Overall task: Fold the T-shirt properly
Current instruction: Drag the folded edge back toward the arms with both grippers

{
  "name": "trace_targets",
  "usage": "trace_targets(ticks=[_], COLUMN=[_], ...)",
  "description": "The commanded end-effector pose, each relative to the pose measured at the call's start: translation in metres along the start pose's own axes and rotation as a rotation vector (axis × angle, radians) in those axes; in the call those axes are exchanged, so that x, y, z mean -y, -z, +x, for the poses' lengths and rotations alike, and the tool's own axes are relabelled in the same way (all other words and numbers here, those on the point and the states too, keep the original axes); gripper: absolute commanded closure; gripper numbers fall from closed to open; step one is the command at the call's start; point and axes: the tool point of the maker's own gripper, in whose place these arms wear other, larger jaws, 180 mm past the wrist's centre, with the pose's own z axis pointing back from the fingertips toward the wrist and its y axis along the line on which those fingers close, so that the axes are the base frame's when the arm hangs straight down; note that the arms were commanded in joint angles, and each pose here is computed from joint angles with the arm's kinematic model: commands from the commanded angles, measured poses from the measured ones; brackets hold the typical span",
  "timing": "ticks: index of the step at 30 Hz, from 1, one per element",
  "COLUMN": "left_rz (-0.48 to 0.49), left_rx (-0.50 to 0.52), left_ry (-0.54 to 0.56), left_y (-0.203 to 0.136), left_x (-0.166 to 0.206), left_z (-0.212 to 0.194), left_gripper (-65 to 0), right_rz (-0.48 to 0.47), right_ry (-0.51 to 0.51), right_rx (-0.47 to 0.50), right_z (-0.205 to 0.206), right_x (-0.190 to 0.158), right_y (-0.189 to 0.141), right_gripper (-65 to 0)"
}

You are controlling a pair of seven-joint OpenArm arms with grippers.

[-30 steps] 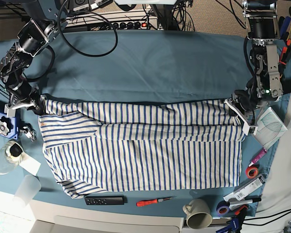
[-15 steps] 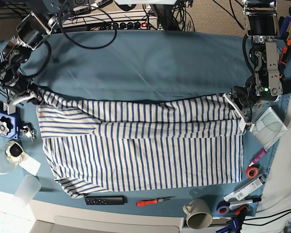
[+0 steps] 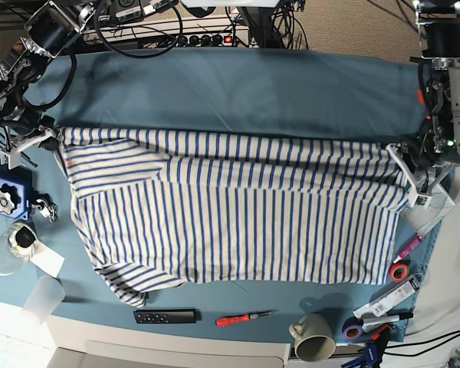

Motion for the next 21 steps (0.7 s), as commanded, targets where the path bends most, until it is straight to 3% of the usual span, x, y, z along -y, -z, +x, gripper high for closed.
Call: trace_targets(ticks=[1, 7, 15, 21], left_rz=[0.064, 0.062, 0.123, 0.085], left_rx=[0.003, -0.034, 0.012, -0.005], left_ry=[0.016, 0.011, -0.017, -0.035], left_y=[-0.009, -0.012, -0.045, -0.054], left_x=[-0.019, -0.020, -0.037, -0.032], left_z=[0.005, -0.015, -0.037, -0.061], left_gripper=[0.0, 0.0, 0.0, 0.0], right_rz=[-0.036, -0.068, -0.100, -0.115], right_ry=[-0.024, -0.048, -0.052, -0.052], right_rx=[0.049, 0.003, -0.073, -0.128], right_z=[0.019, 0.004, -0.029, -0.050], right_x=[0.009, 0.014, 0.025, 0.033], right_y=[-0.011, -0.020, -0.027, -0.031], right_gripper=[0.0, 0.0, 0.0, 0.0])
